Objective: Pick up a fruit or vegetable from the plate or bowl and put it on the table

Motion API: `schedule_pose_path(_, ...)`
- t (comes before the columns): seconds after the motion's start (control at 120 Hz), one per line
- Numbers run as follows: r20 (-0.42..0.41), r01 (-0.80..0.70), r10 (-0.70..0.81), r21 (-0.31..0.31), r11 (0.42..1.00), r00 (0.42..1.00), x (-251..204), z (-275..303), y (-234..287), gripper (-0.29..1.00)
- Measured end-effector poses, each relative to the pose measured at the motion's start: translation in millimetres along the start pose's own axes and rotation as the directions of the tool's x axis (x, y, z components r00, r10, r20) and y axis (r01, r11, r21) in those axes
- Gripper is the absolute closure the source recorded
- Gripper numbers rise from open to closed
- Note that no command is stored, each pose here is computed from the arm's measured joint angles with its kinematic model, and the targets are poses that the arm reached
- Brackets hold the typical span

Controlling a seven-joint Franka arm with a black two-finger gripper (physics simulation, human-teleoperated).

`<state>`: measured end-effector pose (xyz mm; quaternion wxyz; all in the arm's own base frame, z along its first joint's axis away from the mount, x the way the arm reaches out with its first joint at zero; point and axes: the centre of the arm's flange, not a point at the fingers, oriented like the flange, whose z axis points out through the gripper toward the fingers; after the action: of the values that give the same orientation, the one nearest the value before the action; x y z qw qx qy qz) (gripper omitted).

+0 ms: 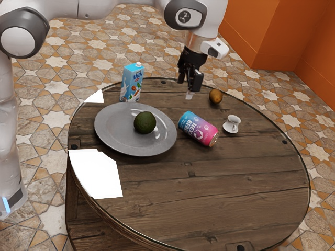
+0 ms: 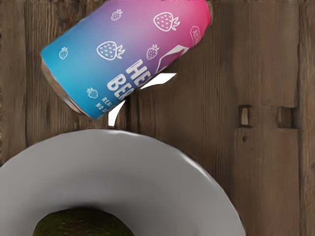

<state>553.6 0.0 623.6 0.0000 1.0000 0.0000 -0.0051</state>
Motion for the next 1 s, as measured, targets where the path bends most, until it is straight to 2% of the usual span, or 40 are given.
schedule_pose_path(0.033, -0.067, -0.008, 0.008, 0.001, 1.0, 0.998, 20.2, -35.8, -1.2, 0.0)
schedule_pose_path(0.083, -0.102, 0.006, -0.006, -0.006, 1.0, 0.995, 29.2, -60.2, -18.2, 0.0)
schedule_pose_path(0.167, -0.096, 0.066, -0.067, -0.008, 0.998, 0.993, 27.6, -69.7, -62.5, 0.0)
schedule_pose_path(0.283, -0.067, 0.064, -0.064, -0.006, 0.998, 0.996, 25.7, -68.9, -68.4, 0.0)
schedule_pose_path(0.367, -0.181, 0.058, -0.054, 0.013, 0.998, 0.982, -6.8, -137.2, -62.5, 0.0)
schedule_pose_path(0.442, -0.202, 0.037, -0.032, 0.021, 0.999, 0.979, -21.7, -158.3, -54.2, 0.0)
schedule_pose_path(0.517, -0.174, 0.045, -0.04, 0.021, 0.999, 0.984, -27.6, -156.6, -53.8, 0.0)
schedule_pose_path(0.567, -0.129, 0.094, -0.089, 0.036, 0.995, 0.988, -49.3, -147.6, -54.0, 0.0)
schedule_pose_path(0.658, -0.026, 0.226, -0.226, 0.007, 0.974, 0.974, -96.2, -96.0, -60.8, 0.0)
schedule_pose_path(0.742, 0.024, 0.338, -0.338, -0.007, 0.941, 0.941, -125.6, -54.0, -63.5, 0.0)
schedule_pose_path(1.0, 0.037, 0.589, -0.588, -0.059, 0.806, 0.808, -139.5, -27.1, -79.9, 0.0)
